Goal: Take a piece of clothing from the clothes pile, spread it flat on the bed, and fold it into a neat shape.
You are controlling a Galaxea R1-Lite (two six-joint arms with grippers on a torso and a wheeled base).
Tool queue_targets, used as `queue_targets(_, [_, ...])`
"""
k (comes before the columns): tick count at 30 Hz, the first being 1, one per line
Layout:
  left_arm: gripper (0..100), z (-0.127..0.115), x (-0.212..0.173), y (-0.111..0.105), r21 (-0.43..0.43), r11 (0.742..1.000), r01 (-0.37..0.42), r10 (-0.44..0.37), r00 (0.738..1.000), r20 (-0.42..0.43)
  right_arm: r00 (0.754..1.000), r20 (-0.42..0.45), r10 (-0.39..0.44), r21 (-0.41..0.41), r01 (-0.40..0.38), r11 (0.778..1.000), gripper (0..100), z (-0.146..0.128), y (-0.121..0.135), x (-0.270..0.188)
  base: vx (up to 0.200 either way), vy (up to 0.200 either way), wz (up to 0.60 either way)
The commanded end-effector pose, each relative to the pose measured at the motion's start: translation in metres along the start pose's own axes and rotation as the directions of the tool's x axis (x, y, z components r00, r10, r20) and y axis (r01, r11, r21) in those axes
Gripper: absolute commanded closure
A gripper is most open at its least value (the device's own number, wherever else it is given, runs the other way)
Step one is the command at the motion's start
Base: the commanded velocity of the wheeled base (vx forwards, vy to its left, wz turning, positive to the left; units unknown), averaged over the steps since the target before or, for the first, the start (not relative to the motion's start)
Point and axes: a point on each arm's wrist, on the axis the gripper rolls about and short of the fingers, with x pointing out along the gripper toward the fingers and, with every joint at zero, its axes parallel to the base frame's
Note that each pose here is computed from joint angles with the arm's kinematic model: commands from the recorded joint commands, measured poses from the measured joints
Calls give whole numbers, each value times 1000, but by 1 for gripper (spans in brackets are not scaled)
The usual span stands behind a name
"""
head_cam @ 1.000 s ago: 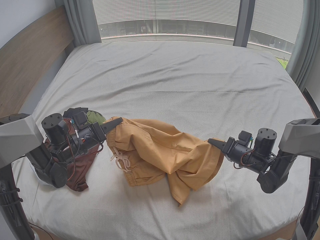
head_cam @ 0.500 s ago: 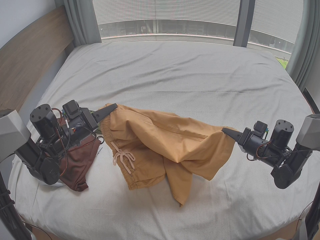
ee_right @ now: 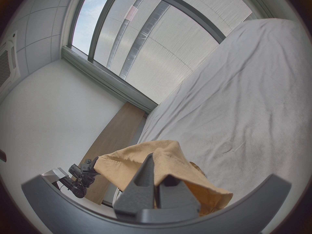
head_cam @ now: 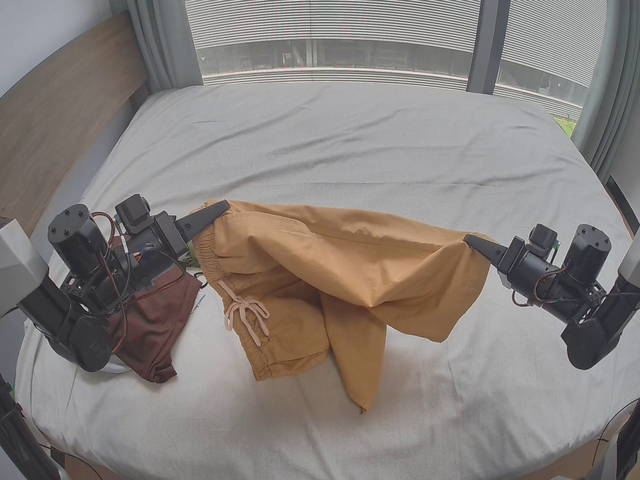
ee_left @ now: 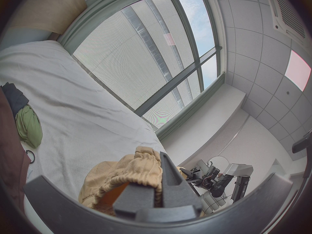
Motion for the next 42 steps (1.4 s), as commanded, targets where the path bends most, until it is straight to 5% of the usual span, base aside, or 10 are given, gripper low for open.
queue_targets(1, [100,3,-4,-10,8,1000,17,-17,1000,4,999,31,20,-32,-19,999,100,10,10,-6,0,0,0])
queue_targets(16, [100,5,-8,-11,11,1000,13,-13,1000,8,997,76,33,-100,-26,995,100,33,37,-25,0,0,0])
queue_targets(42, [100,12,-14,3,12,999,-33,32,999,33,994,109,11,-128,3,992,100,49,25,-34,0,0,0])
